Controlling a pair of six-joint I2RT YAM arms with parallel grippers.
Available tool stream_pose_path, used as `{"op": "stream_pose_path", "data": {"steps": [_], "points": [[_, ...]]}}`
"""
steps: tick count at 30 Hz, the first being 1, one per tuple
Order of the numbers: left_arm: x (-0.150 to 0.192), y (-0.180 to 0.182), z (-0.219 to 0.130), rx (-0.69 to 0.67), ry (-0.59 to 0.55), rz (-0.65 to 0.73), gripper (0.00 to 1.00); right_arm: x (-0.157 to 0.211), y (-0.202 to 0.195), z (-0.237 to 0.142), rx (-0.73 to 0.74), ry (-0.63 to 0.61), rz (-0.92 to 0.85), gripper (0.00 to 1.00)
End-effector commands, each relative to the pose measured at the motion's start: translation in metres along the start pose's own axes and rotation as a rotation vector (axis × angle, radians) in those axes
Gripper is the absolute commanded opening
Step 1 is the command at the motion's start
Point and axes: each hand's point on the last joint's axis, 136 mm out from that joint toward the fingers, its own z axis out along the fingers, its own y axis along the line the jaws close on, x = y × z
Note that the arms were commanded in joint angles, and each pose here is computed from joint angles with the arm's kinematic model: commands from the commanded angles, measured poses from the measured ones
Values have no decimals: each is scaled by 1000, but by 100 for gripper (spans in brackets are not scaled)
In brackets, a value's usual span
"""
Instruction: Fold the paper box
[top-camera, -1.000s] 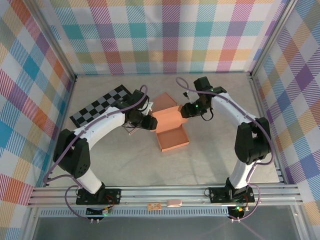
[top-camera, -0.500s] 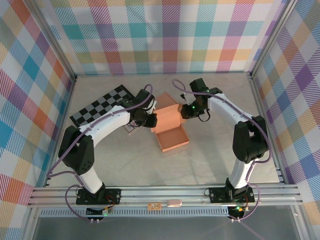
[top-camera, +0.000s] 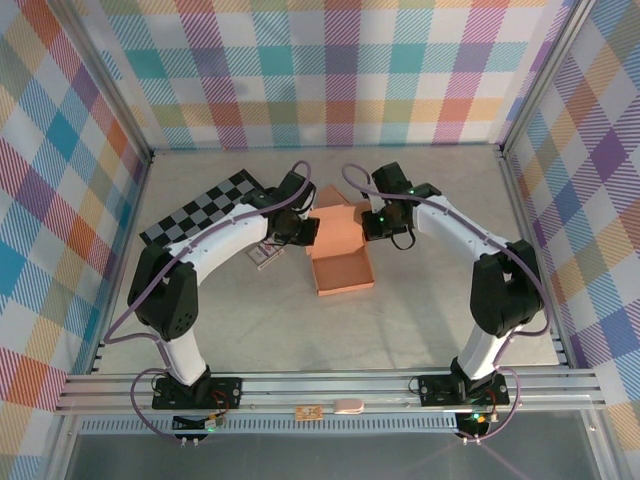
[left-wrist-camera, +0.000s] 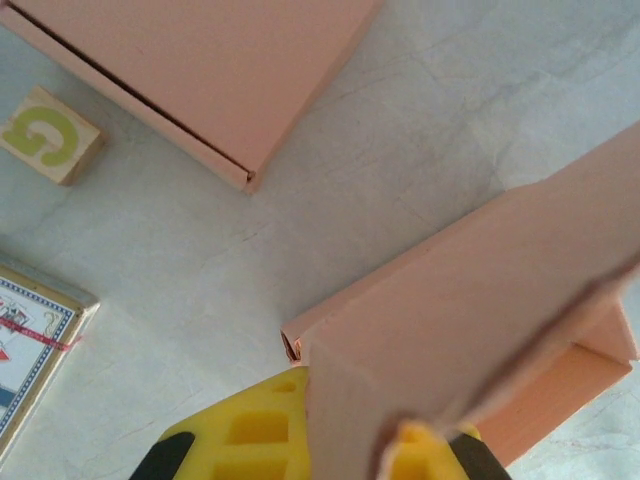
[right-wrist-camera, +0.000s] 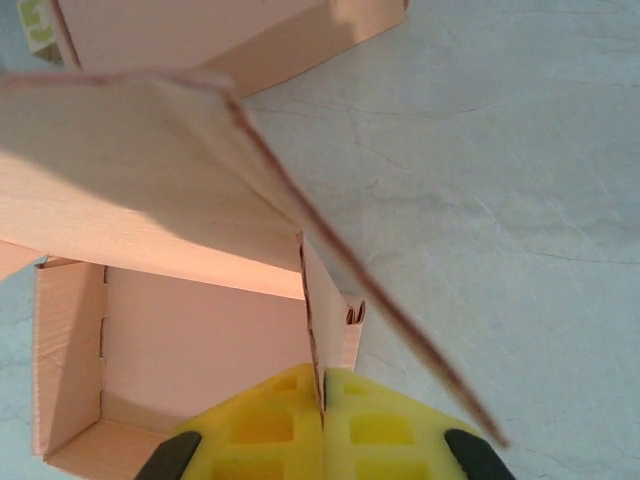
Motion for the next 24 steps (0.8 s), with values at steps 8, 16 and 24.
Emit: {"op": "stream_pose_path", "data": {"steps": [8,16,24], "points": [[-54,-11,4,8,-190,-48,0,-33,0,-13,30,-245,173,0],[-73,-19,17,57,-244,-61,0,-32,0,-5,3,-331,180,0],[-74,-32,18,111,-335,-32,0,-21,3,0,3,-378,139,0]]}}
